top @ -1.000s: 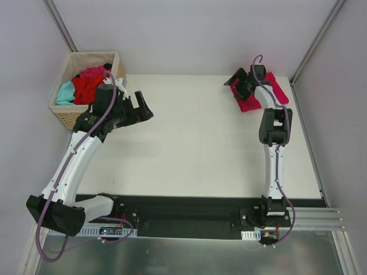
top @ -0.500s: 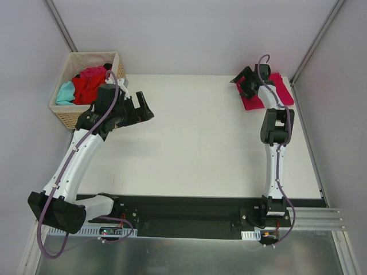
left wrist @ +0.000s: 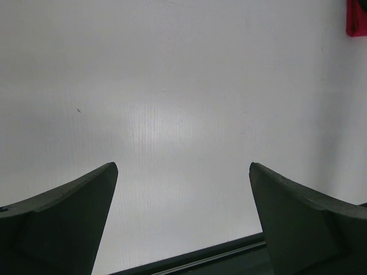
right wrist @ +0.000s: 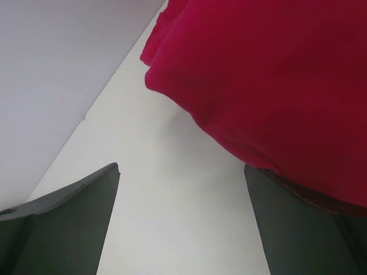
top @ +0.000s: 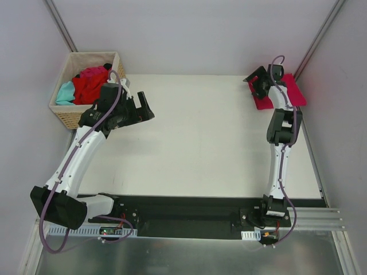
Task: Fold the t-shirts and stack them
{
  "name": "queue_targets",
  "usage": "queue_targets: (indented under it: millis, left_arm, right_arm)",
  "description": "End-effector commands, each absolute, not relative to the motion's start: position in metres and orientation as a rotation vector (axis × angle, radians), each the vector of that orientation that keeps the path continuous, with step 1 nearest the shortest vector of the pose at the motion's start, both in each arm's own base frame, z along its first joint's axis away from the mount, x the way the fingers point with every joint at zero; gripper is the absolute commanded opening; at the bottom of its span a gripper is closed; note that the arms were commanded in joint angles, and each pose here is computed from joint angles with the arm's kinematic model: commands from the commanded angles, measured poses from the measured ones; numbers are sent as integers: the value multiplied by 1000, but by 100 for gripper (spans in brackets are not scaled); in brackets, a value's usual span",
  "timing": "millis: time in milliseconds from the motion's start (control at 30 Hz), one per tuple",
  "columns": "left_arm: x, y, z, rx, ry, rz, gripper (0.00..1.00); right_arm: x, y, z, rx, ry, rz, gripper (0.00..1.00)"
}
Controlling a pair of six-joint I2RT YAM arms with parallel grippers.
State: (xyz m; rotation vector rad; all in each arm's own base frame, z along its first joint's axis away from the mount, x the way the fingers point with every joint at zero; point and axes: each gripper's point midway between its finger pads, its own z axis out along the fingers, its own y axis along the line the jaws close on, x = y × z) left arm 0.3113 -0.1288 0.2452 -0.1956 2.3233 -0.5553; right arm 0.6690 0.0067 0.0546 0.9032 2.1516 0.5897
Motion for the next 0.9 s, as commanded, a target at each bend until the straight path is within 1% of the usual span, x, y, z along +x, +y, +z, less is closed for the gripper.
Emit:
queue_targets:
  millis: [0,33,67,100,133,167,200,233,267,300,333,367,400,433,467,500,533,567,600,633,700,733,767,867]
  left_arm:
    - [326,-121,257,-165,2253,-470,99]
    - [331,-118,266,-164,2227,-446,99]
    - [335,-112,272,-170,2208,-406,99]
    - [339,-111,279,-164,2191,-395,99]
    - [345,-107,297,-168,2146,-376,99]
    - [349,-104,306,-174,2122,-359,99]
    - [356,-101,310,-177,2115,-324,99]
    - [361,-96,332,-173,2076,-295,99]
    - [371,-88,334,-189,2080,-263,99]
    - [377,-78,340,-209,2067,-220,99]
    - [384,-69,358,-238,2025,-205,99]
    - [393,-57,353,-275,2038,-171,99]
    - [400,-27,354,-363,2015,-79,99]
    - [405,-10,360,-402,1994,-29,99]
    - [415,3,348,-431,2018,17,99]
    - [419,27,344,-486,2021,62,99]
    - [423,38,341,-514,2024,82,99]
    - [432,48,326,-546,2053,109,99]
    - [435,60,319,-592,2056,127,98]
    - [436,78,313,-643,2054,169,97]
    - [445,97,289,-679,2090,265,96]
    - [448,107,287,-693,2089,295,96]
    - [455,109,272,-693,2125,300,95]
    - [471,115,254,-700,2153,290,96]
  right_arm:
    - [663,9,60,819,2168,595,96]
    - [654,21,58,774,2191,626,96]
    - [654,32,111,681,2120,649,96]
    - [652,55,133,549,2096,650,96]
    - [646,66,152,491,2078,644,96]
    - [632,77,194,428,2030,645,96]
    - [622,103,214,341,2015,660,96]
    - [611,113,236,312,1990,667,96]
    - [598,123,238,300,2003,677,96]
    - [577,143,285,236,1932,721,96]
    - [563,154,296,216,1927,760,96]
    - [549,162,306,203,1921,783,96]
    - [518,177,320,180,1914,824,96]
    - [503,185,324,180,1912,853,96]
    - [486,192,329,177,1907,866,96]
    - [460,217,301,149,1969,885,96]
    - [436,222,325,91,1913,866,97]
    - [418,233,319,45,1926,850,96]
    - [386,256,293,-24,1999,840,96]
    - [366,256,306,-48,1957,822,96]
    - [332,272,298,-131,1967,840,96]
    - [320,272,281,-154,1999,833,96]
    - [307,270,287,-188,1980,833,96]
    - [280,269,278,-259,2001,817,96]
